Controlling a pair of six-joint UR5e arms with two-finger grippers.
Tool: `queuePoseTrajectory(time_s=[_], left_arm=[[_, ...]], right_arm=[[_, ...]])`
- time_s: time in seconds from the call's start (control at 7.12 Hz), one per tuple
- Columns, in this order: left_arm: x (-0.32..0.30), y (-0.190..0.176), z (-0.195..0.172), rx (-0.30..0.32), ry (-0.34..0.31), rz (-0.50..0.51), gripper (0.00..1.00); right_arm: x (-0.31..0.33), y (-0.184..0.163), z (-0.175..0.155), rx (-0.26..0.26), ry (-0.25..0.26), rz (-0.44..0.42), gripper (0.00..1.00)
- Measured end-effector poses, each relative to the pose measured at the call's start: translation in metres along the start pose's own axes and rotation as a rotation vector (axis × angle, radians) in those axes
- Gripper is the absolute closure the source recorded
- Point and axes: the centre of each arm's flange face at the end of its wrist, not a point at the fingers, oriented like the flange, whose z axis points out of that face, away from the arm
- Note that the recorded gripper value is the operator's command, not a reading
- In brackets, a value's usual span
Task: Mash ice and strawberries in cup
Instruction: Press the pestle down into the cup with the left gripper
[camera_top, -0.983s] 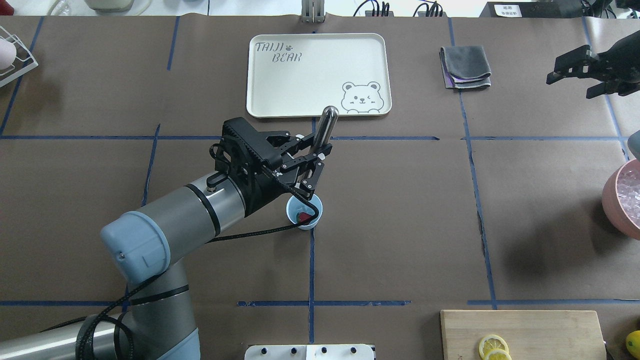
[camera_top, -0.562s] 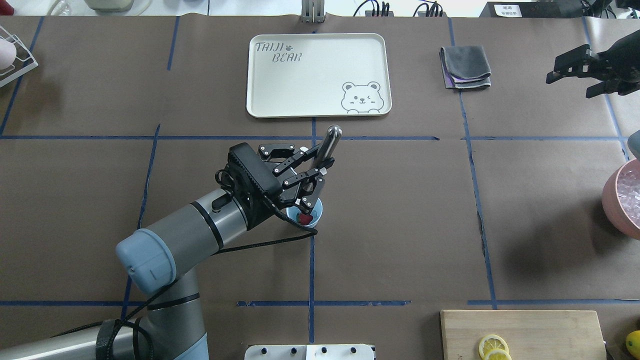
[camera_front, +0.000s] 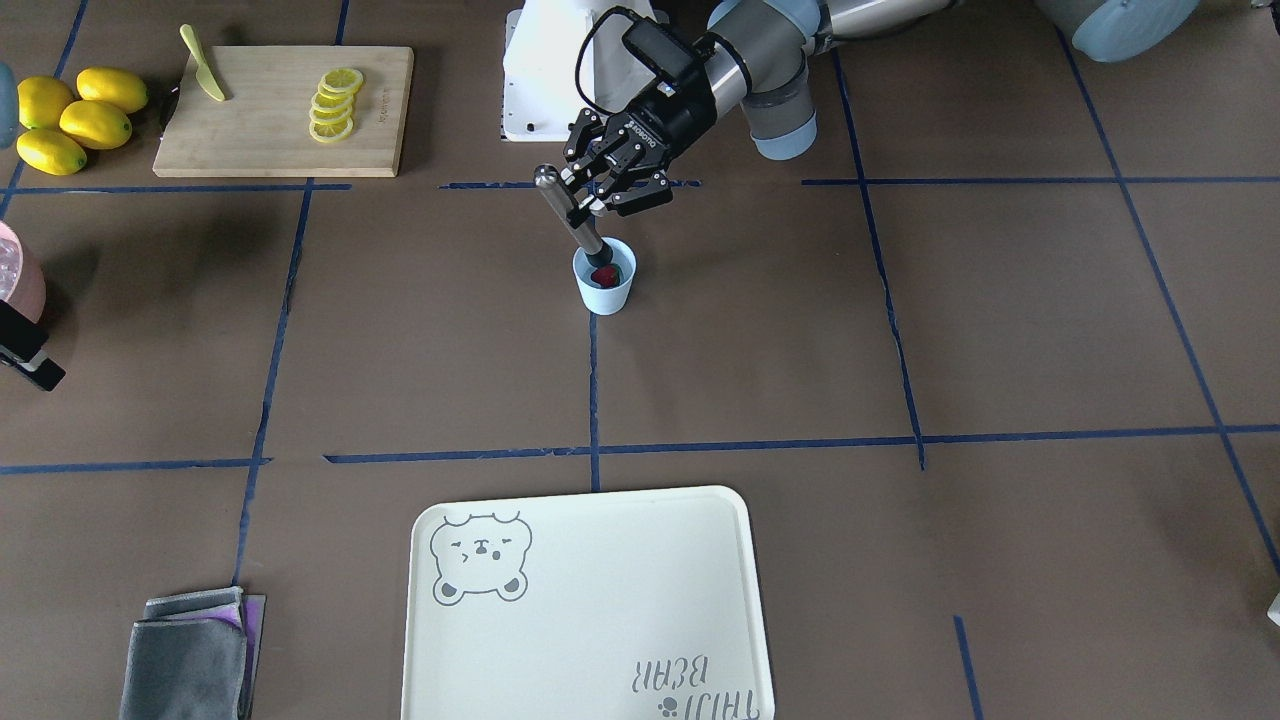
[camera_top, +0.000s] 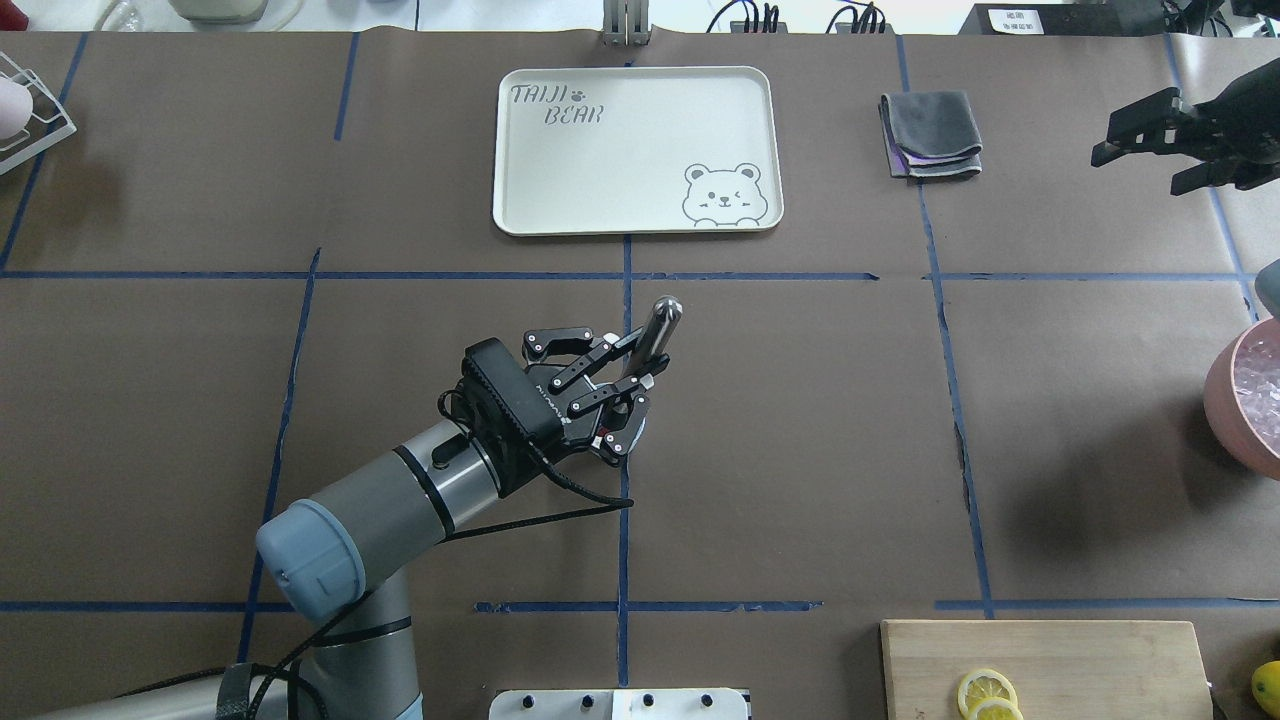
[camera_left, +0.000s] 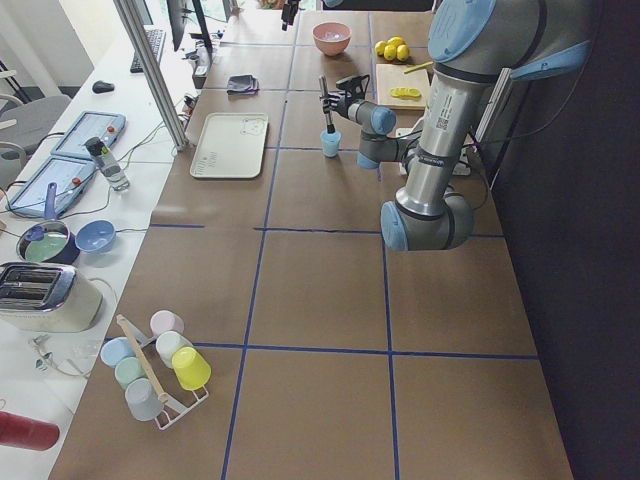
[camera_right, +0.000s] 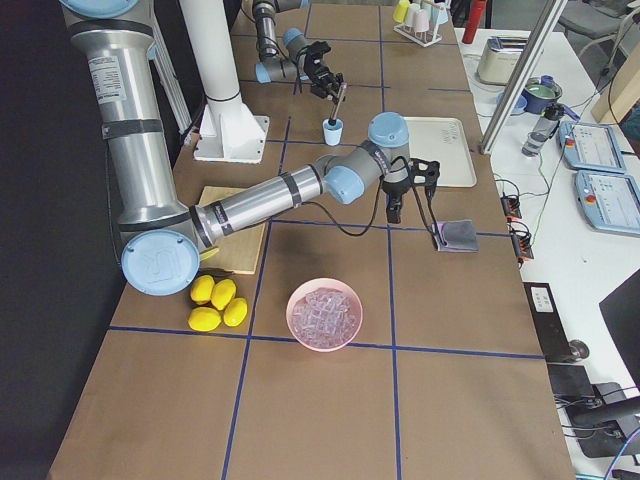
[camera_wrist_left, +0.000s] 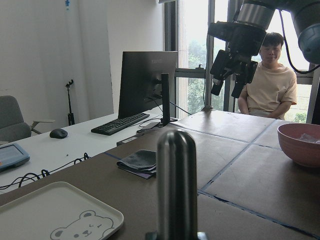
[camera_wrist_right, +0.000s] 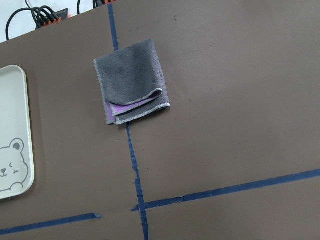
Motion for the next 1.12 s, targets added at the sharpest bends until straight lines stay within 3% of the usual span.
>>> queuePoseTrajectory(time_s=[1.12], left_arm=[[0.002, 0.027, 0.002, -0.035, 0.000, 0.014, 0.98]], right_arm=[[-0.002, 0.002, -0.002, -0.012, -0.012, 0.000, 0.00]])
